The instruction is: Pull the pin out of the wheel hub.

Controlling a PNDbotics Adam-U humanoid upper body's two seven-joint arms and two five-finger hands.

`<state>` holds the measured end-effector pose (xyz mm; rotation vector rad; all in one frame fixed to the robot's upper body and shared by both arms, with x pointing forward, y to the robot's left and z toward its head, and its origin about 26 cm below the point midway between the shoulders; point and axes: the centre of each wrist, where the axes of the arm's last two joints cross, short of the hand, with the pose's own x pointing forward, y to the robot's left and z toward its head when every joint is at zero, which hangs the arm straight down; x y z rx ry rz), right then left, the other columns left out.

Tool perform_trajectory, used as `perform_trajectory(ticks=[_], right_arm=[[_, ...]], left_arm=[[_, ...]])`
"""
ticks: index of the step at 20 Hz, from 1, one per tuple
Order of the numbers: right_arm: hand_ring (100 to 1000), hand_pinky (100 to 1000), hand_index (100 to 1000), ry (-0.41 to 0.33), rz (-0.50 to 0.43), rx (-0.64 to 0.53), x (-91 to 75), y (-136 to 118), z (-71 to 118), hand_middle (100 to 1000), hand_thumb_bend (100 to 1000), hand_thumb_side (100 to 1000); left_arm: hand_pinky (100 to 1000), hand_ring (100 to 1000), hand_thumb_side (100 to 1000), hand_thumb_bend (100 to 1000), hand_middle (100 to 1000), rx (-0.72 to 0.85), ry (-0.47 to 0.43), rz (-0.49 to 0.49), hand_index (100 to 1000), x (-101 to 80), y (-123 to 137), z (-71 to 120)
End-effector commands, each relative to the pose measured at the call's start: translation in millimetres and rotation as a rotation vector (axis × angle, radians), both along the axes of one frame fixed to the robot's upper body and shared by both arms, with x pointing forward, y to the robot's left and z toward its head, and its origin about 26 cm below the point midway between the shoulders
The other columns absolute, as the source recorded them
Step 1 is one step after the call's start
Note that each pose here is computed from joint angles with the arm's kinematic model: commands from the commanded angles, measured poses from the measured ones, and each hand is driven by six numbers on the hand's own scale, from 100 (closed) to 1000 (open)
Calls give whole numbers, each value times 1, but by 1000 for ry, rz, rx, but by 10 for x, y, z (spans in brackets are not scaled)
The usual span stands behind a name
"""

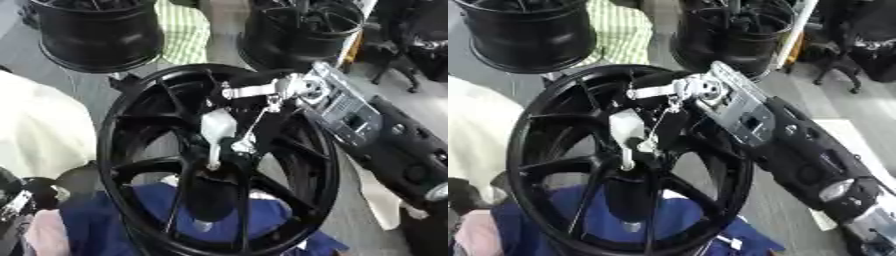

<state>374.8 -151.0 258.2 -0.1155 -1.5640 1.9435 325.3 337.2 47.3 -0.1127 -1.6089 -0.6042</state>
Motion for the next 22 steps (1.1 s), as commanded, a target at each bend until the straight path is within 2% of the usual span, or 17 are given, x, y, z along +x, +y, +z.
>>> perform_trajectory(ticks=[1, 5, 8, 10, 13, 16, 20, 21, 22], right_arm=[[301, 100, 530, -96, 28, 13, -166, -68, 331, 372, 100, 100], [303, 100, 532, -155, 59, 29, -421, -180, 634, 372, 100, 100], [306, 100, 536, -221, 41, 50, -668, -385, 852, 373, 100, 100], [313, 100, 544, -267, -16, 62, -781, -611, 944, 378, 100, 100], [318, 100, 570, -339, -175, 84, -833, -1079, 947, 384, 100, 100], [316, 100, 571, -393, -379, 139, -882, -1558, 751, 388, 100, 100], [338, 100, 591, -391, -669, 248, -978, -2008, 154, 416, 100, 100], [403, 184, 654, -374, -751, 267, -1013, -2093, -38, 477, 128, 100], [436, 230, 684, -358, -833, 285, -1058, -2162, -225, 506, 158, 100]], left_arm=[[670, 625, 687, 100, 580, 13, -29, -9, 737, 27, -1, 102], [670, 625, 689, 100, 580, 18, -21, -2, 737, 9, 25, 83], [670, 625, 690, 100, 580, 20, -12, 11, 737, -11, 59, 67], [670, 625, 690, 100, 580, 21, -7, 23, 737, -28, 86, 58], [670, 625, 692, 100, 580, 19, -3, 40, 736, -49, 117, 51], [670, 625, 692, 100, 580, 9, -4, 59, 736, -66, 141, 50], [670, 625, 692, 100, 580, 0, -11, 86, 735, -91, 182, 57], [669, 624, 692, 100, 579, -2, -12, 92, 735, -96, 191, 58], [669, 624, 692, 100, 579, -4, -13, 97, 735, -98, 198, 59]])
